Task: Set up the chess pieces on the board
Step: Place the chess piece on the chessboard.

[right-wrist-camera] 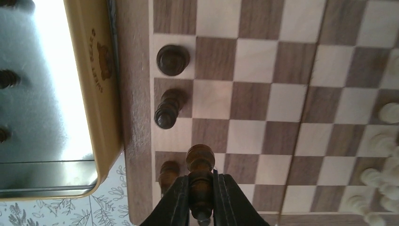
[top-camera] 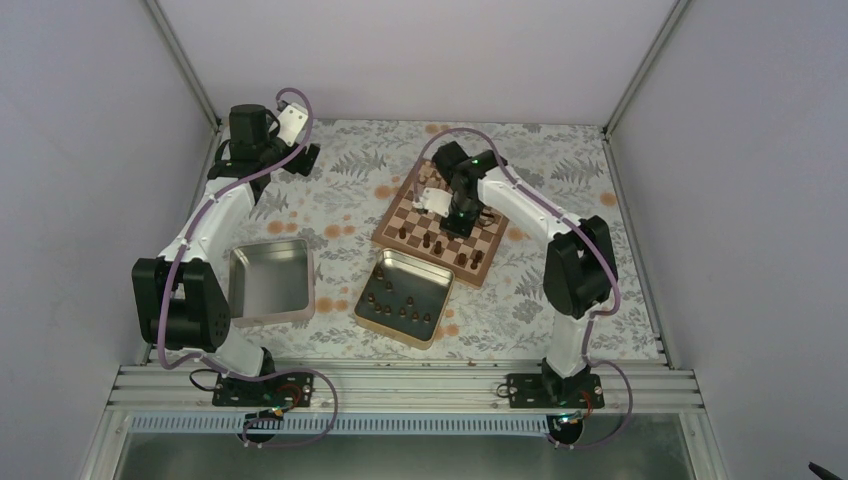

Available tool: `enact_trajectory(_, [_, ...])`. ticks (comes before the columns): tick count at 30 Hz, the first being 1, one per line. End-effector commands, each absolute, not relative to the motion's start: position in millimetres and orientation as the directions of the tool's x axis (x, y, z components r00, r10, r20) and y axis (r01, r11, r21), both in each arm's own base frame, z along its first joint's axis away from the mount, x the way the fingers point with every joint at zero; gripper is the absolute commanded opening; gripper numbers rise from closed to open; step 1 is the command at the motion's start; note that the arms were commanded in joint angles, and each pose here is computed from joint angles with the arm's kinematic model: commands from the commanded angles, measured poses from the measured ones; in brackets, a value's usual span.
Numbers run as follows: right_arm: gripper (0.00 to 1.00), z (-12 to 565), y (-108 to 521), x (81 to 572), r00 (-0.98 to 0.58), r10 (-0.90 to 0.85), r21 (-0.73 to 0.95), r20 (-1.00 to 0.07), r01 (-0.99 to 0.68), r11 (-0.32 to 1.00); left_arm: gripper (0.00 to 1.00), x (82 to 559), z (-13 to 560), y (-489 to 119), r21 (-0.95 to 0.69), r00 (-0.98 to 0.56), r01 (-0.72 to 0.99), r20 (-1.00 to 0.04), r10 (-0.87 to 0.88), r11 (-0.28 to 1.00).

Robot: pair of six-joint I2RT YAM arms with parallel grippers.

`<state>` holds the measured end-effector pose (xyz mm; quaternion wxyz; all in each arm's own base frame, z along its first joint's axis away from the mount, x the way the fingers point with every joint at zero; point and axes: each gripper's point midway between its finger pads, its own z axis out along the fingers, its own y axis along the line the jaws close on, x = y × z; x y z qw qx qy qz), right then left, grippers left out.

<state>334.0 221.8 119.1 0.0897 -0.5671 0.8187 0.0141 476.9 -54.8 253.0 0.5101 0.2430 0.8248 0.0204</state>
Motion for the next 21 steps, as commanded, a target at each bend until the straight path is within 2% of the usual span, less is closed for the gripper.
enact_trajectory(1, [0.11, 119.2, 217.2, 329.5, -0.373, -0.908, -0.073, -0.189, -0.917, 0.392, 1.00, 477.8, 269.7, -55.6, 0.293, -0.328, 0.375, -0.846, 0.421, 0.880])
enact_trajectory(21, [0.12, 80.6, 223.8, 315.6, -0.378, -0.907, 0.020, -0.187, -0.924, 0.381, 1.00, 478.1, 266.9, -56.5, 0.289, -0.335, 0.379, -0.843, 0.421, 0.879])
